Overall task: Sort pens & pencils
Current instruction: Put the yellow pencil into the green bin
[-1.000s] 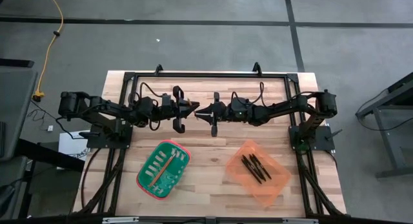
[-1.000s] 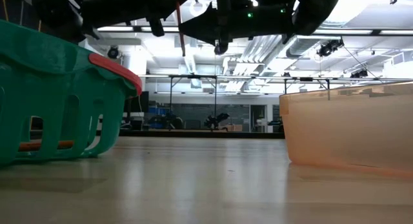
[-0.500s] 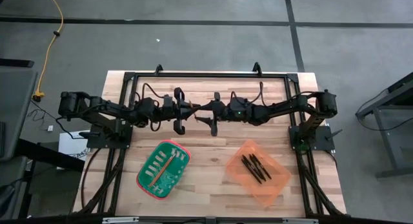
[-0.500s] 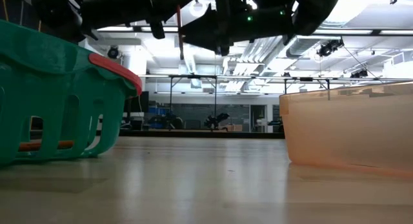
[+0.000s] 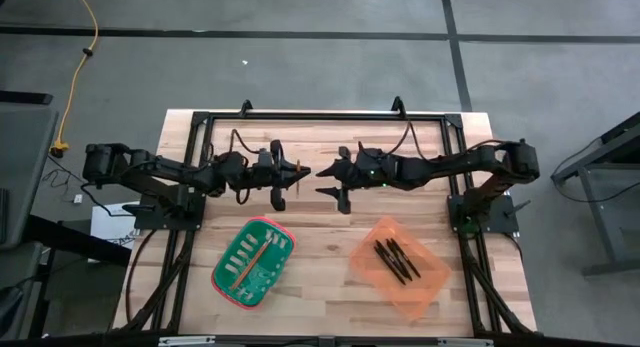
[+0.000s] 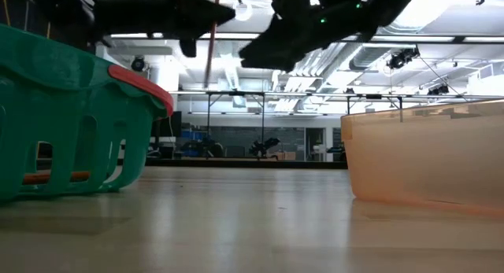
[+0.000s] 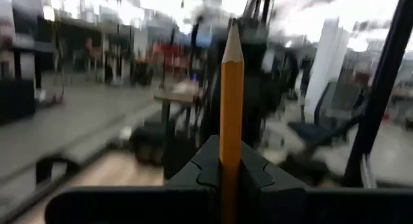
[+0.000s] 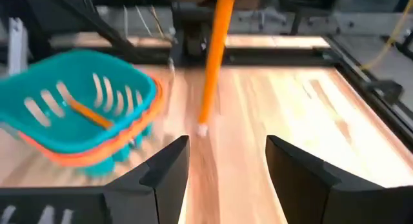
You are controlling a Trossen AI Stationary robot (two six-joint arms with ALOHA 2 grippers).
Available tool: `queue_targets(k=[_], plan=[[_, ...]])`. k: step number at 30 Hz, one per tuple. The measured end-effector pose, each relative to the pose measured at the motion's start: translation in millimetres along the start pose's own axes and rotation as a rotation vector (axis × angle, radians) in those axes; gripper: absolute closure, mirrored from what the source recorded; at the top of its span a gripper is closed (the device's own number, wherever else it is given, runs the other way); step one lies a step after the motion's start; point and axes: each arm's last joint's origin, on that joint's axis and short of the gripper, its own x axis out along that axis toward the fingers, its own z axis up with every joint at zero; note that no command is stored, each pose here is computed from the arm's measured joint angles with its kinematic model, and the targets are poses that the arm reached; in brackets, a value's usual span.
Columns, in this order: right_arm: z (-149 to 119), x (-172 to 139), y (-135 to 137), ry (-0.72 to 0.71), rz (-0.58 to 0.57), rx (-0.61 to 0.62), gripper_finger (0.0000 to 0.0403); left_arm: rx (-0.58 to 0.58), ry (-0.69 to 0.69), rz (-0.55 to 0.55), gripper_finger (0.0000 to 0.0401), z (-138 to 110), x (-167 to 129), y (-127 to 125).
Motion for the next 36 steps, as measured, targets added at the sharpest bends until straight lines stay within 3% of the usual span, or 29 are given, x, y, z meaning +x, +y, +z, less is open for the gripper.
queue_targets(k=[12,19,28,36], plan=[[-11.9,-30.4,-3.7,0.321,-0.222,-0.03,0.0206,-0.265,0.354,-0.016,0.0394,-4.5,-20.5,-2.5],[-11.9,-32.4,-22.2,0.314,-0.298,-0.008,0.0206,-0.282,0.509,0.007,0.0393,22.5,-22.0,-24.8],[-13.5,-37.8,-40.0,0.334,-0.584,0.005,0.0206,-0.338,0.63,0.056,0.0394,19.3,-38.1,-75.4],[-11.7,-38.0,-44.3,0.328,-0.587,-0.041,0.0206,-0.477,0.795,0.158,0.0397,13.5,-59.9,-104.5]])
